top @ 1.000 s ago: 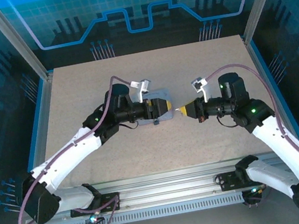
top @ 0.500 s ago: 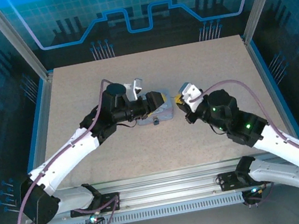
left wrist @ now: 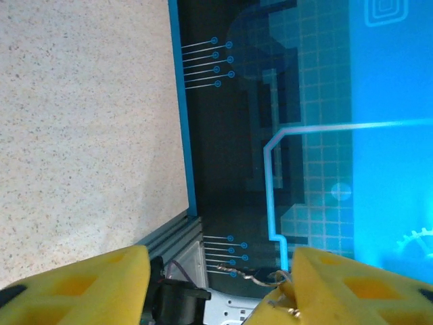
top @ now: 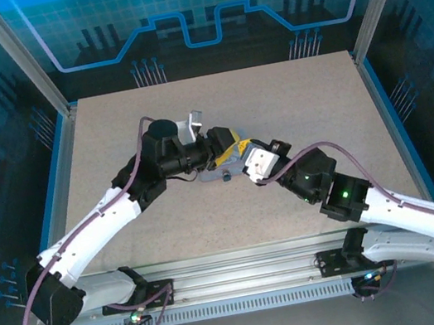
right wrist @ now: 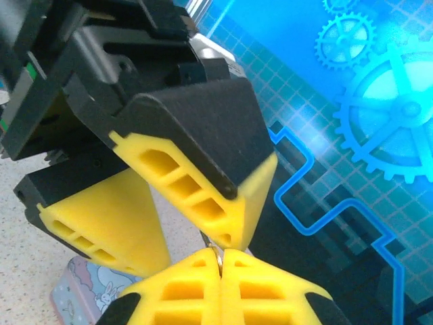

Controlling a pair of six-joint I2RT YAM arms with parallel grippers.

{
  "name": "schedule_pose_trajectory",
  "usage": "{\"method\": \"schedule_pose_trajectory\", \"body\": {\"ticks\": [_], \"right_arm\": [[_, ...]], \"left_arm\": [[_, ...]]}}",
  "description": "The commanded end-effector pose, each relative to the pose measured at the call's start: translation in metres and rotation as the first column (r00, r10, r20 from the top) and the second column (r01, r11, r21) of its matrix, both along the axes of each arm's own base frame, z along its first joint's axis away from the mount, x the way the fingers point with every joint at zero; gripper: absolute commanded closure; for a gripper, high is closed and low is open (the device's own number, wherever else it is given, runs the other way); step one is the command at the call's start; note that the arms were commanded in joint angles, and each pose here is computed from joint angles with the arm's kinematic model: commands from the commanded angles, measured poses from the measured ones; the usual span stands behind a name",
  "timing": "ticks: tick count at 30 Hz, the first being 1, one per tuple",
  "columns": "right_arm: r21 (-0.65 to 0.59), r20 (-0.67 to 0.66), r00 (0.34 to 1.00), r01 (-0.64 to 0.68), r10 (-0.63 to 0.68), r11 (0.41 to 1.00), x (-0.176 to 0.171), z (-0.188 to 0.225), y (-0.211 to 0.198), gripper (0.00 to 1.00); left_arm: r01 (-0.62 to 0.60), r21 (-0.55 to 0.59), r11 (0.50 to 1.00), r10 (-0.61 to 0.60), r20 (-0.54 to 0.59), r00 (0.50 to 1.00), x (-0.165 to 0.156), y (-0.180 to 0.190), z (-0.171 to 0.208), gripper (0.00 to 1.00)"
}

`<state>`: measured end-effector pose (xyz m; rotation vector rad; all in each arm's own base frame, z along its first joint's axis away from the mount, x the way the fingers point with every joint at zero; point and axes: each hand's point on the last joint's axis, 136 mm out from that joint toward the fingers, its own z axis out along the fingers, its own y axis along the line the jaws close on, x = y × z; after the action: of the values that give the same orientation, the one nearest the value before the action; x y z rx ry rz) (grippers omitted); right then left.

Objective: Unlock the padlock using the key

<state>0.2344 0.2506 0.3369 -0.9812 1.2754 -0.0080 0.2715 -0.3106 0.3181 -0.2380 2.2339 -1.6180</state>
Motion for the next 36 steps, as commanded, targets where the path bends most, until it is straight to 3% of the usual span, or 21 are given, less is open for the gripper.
{"method": "schedule_pose_trajectory", "body": {"ticks": [1, 8, 12, 22, 25, 29, 32, 36], "right_arm": [[-0.005, 0.052, 0.998, 0.019, -0.018, 1.000, -0.001, 0.005, 0.002, 1.00], [-0.022, 0.050, 0.999, 0.011, -0.010, 1.000, -0.004, 0.000, 0.004, 1.00], [-0.030, 0.055, 0.998, 0.021, -0.020, 0.999, -0.002, -0.001, 0.004, 1.00], [-0.058, 0.053, 0.998, 0.020, -0.017, 0.998, -0.004, -0.011, 0.002, 1.00], [-0.055, 0.042, 0.999, 0.015, -0.012, 0.998, -0.006, -0.013, 0.002, 1.00], [-0.043, 0.025, 1.000, 0.020, -0.019, 0.999, -0.006, -0.013, 0.000, 0.93], [-0.020, -0.005, 0.999, 0.045, -0.045, 0.999, -0.003, -0.012, -0.004, 0.69], [0.055, -0.090, 0.994, 0.072, -0.067, 0.996, -0.001, -0.011, -0.015, 0.62]], "left_arm": [[0.018, -0.061, 0.998, -0.016, 0.020, 1.000, -0.002, -0.001, 0.021, 0.46], [0.015, -0.072, 0.997, -0.013, 0.020, 1.000, -0.001, -0.001, 0.022, 0.58], [0.020, -0.078, 0.997, -0.019, 0.020, 1.000, -0.001, -0.003, 0.024, 0.72], [0.023, -0.072, 0.997, -0.023, 0.013, 1.000, 0.000, -0.004, 0.020, 0.93], [0.021, -0.067, 0.998, -0.020, 0.015, 1.000, 0.001, -0.003, 0.018, 0.97], [0.017, -0.065, 0.998, -0.016, 0.020, 1.000, 0.003, -0.002, 0.018, 1.00], [0.019, -0.057, 0.998, -0.017, 0.039, 0.999, 0.004, -0.001, 0.019, 1.00], [0.006, -0.014, 1.000, -0.005, 0.076, 0.997, 0.006, 0.004, 0.018, 1.00]]}}
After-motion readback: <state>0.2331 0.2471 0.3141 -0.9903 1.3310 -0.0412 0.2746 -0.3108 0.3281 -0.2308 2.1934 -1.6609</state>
